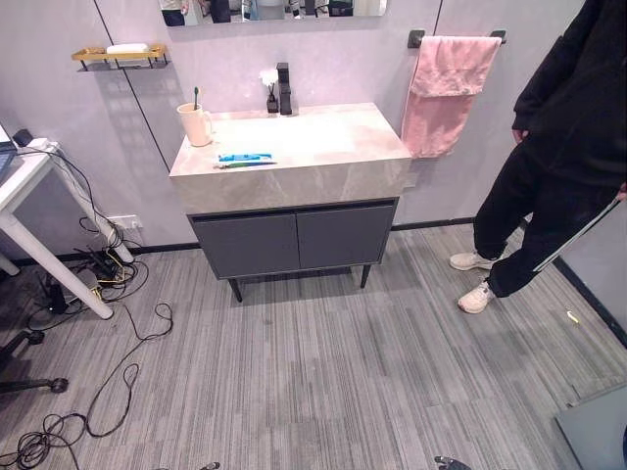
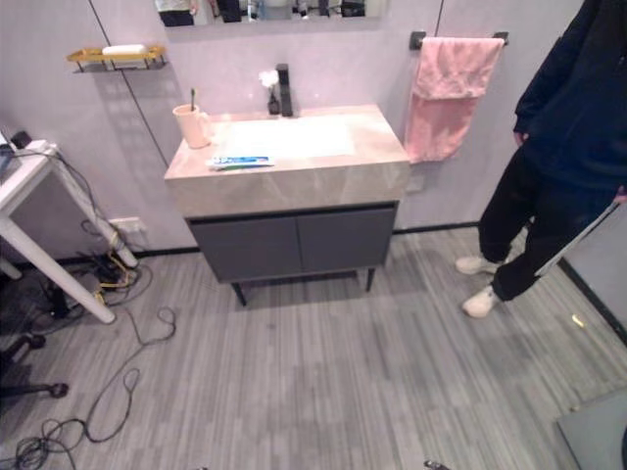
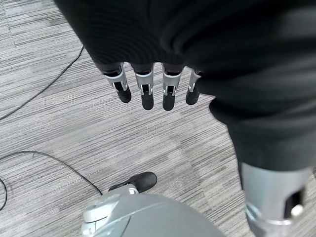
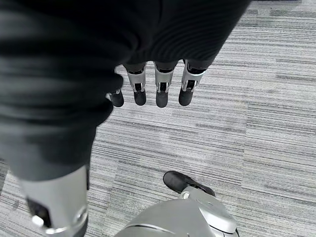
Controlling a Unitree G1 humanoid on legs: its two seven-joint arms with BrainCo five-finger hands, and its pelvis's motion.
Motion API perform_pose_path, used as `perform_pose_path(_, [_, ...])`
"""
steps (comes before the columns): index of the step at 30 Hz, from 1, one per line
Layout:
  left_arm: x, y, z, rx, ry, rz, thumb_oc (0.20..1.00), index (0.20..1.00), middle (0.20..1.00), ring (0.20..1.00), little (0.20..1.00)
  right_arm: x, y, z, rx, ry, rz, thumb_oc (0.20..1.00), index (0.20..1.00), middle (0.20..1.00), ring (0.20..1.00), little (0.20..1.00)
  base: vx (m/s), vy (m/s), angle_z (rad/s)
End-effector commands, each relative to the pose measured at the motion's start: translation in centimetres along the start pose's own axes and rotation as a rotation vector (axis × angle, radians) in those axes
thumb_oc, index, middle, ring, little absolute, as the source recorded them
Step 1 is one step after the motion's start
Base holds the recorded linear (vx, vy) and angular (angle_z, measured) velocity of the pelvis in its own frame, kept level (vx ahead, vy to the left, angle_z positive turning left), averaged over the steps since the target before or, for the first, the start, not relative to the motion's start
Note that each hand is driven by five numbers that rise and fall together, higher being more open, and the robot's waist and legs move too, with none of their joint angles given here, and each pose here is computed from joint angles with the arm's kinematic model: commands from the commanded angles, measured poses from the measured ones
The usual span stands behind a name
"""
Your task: Put brush and paste in cup on sink, flatten towel.
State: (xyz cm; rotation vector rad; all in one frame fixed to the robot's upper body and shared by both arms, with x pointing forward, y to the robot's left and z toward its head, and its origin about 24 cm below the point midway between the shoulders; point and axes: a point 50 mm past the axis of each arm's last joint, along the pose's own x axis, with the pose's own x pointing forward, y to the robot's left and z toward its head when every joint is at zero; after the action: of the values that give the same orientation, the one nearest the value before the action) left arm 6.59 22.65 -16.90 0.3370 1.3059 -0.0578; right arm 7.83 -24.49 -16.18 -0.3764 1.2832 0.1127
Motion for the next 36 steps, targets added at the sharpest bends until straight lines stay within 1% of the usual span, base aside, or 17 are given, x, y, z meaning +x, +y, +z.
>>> perform_pose_path(1, [0.0, 0.6, 0.1, 0.015, 0.008, 0.036, 1.000, 1.000, 1.000, 1.000, 1.000, 0.2, 0.1, 1.3, 0.004, -0.036, 0.000, 1.000, 1.000, 1.000, 1.000, 1.000, 0.00, 0.000, 0.00])
perform_pose_path(10, [0.0, 0.3, -0.3, -0.041, 0.019, 0.041, 1.000, 1.000, 1.000, 1.000, 1.000, 0.1, 0.7, 0.2, 0.069, -0.004, 0.012, 1.000, 1.000, 1.000, 1.000, 1.000, 0.01, -0.001, -0.03])
perform_pose_path(17, [0.0, 0.1, -0.2, -0.042, 0.014, 0.031, 1.000, 1.000, 1.000, 1.000, 1.000, 0.1, 0.9, -0.5, 0.037, 0.028, 0.009, 1.000, 1.000, 1.000, 1.000, 1.000, 0.01, 0.002, -0.03])
perform_pose_path(36, [0.0, 0.5, 0.2, -0.006, 0.006, 0.036, 1.000, 1.000, 1.000, 1.000, 1.000, 0.2, 0.9, 0.3, -0.002, 0.009, 0.017, 1.000, 1.000, 1.000, 1.000, 1.000, 0.00, 0.007, -0.01])
